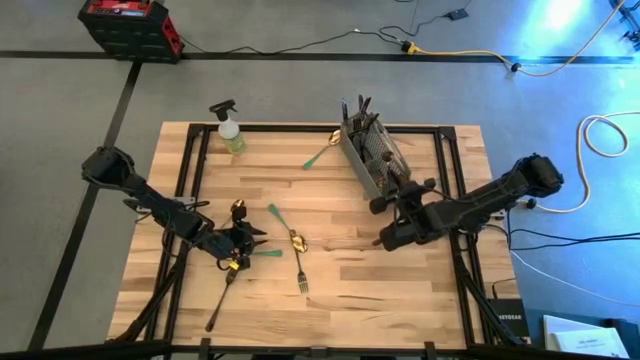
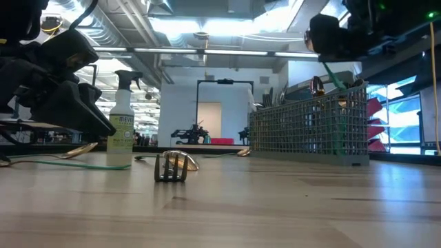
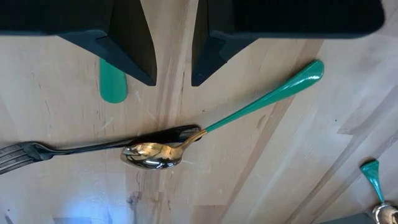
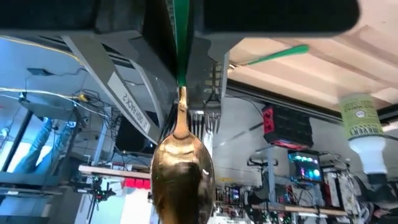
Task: Sort silverware
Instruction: Put the green spoon into the silverware basket
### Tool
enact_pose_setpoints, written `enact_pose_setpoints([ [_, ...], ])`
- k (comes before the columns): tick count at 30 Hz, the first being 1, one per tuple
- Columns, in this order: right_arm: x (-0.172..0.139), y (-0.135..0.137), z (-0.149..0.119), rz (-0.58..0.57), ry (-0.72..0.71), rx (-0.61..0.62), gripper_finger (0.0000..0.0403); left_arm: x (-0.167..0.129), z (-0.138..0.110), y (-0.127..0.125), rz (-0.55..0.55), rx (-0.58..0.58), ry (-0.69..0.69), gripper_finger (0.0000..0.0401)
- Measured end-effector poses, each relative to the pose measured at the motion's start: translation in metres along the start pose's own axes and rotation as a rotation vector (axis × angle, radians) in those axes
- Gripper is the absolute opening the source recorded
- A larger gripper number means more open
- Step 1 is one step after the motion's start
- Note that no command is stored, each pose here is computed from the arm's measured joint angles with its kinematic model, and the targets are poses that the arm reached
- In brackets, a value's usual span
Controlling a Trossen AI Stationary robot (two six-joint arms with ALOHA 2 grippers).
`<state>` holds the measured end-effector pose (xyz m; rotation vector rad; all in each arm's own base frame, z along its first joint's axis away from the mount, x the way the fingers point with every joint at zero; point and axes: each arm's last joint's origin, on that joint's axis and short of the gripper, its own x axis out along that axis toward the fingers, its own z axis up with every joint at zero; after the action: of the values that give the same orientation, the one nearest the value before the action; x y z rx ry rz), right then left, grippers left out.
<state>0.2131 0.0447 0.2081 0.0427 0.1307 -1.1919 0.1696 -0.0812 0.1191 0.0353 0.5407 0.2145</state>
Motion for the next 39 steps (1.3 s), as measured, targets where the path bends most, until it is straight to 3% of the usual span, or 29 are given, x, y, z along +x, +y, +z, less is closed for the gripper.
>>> enact_pose_setpoints([
  [10,0.003,0.000,-0.001,-0.014,-0.006,-0.007,0.0090,0.000,0.000,0.000,0.000,-0.001,0.000,0.0086],
  [17,-0.016,0.013,0.018,0.065,-0.019,-0.069,0.0101,0.000,0.000,0.000,0.001,-0.009,0.000,0.0086],
  [22,-0.037,0.029,0.051,0.165,-0.009,-0.158,0.0100,0.000,0.000,0.001,0.032,-0.019,-0.013,0.0086],
  [28,-0.049,0.046,0.068,0.403,0.157,-0.204,0.0100,0.001,0.004,0.002,0.066,-0.047,-0.049,0.0086],
  [31,-0.051,0.053,0.065,0.521,0.219,-0.241,0.0100,0.007,0.028,0.001,0.045,-0.102,-0.087,0.0086],
  [33,-0.052,0.059,0.061,0.563,0.233,-0.275,0.0099,0.012,0.049,0.001,0.059,-0.046,-0.081,0.0086],
  [37,-0.053,0.065,0.052,0.619,0.284,-0.317,0.0099,0.024,0.067,0.016,0.169,0.090,0.080,0.0086],
  [39,-0.054,0.068,0.049,0.651,0.314,-0.334,0.0099,0.029,0.077,0.024,0.121,0.105,0.166,0.0086],
])
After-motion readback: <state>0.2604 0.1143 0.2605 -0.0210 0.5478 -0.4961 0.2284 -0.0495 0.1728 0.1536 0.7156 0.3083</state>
